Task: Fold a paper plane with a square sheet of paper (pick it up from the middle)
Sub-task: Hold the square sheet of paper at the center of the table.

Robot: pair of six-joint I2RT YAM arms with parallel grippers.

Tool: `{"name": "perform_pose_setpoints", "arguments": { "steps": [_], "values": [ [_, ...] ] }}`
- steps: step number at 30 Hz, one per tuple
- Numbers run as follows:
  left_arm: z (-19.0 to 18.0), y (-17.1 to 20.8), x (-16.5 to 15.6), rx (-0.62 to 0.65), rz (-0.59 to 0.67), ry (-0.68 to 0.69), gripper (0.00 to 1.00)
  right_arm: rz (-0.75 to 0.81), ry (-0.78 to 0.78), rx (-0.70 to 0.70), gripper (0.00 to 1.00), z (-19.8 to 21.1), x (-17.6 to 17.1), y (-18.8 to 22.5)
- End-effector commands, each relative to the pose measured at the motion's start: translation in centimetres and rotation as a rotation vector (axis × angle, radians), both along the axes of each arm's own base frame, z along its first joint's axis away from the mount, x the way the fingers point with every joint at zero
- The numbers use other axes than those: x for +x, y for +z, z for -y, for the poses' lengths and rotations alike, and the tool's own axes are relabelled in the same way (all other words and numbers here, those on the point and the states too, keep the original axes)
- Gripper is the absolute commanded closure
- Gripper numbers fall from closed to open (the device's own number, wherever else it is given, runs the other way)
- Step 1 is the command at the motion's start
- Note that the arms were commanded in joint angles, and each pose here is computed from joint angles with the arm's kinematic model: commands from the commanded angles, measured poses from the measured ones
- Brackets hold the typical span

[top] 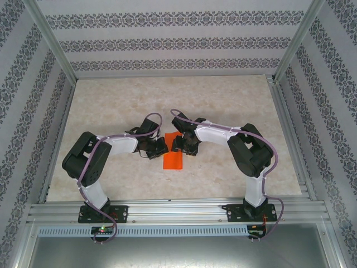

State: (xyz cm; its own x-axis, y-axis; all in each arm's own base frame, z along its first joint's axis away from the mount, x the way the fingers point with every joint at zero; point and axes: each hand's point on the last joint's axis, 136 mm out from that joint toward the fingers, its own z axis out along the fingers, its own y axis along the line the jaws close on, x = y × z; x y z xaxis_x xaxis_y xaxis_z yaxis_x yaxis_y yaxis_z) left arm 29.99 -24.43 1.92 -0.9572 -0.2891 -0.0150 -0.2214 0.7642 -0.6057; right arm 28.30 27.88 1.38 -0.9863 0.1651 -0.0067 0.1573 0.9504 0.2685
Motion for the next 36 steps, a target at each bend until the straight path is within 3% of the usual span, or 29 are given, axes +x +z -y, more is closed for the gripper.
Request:
{"name": "perform_pose_setpoints", "arguments": {
  "steps": [1, 10, 18, 20, 27, 36],
  "values": [
    [-0.7, -2.1, -1.2, 0.053, -0.041, 0.009, 1.0, -0.079, -0.003, -0.116, 0.37, 2.0, -2.1, -4.7],
    [-2.2, -3.6, -3.1, 0.095, -0.061, 0.006, 1.0, 0.062, 0.035, -0.038, 0.34, 0.5, 0.3, -0.1],
    [-2.3, -4.1, -3.2, 0.108, -0.067, -0.003, 1.0, 0.317, -0.006, 0.215, 0.32, 0.6, 2.9, 7.3],
    [-2.2, -4.2, -3.1, 0.11, -0.07, -0.007, 1.0, 0.35, -0.003, 0.297, 0.37, 0.2, 2.8, 8.4],
    [-2.3, -4.4, -3.1, 0.114, -0.072, -0.002, 1.0, 0.378, 0.037, 0.451, 0.72, -1.2, 2.4, 9.7],
    [-2.2, -4.4, -3.2, 0.112, -0.074, -0.007, 1.0, 0.39, 0.057, 0.514, 0.82, -1.3, 1.3, 10.3]
  ]
}}
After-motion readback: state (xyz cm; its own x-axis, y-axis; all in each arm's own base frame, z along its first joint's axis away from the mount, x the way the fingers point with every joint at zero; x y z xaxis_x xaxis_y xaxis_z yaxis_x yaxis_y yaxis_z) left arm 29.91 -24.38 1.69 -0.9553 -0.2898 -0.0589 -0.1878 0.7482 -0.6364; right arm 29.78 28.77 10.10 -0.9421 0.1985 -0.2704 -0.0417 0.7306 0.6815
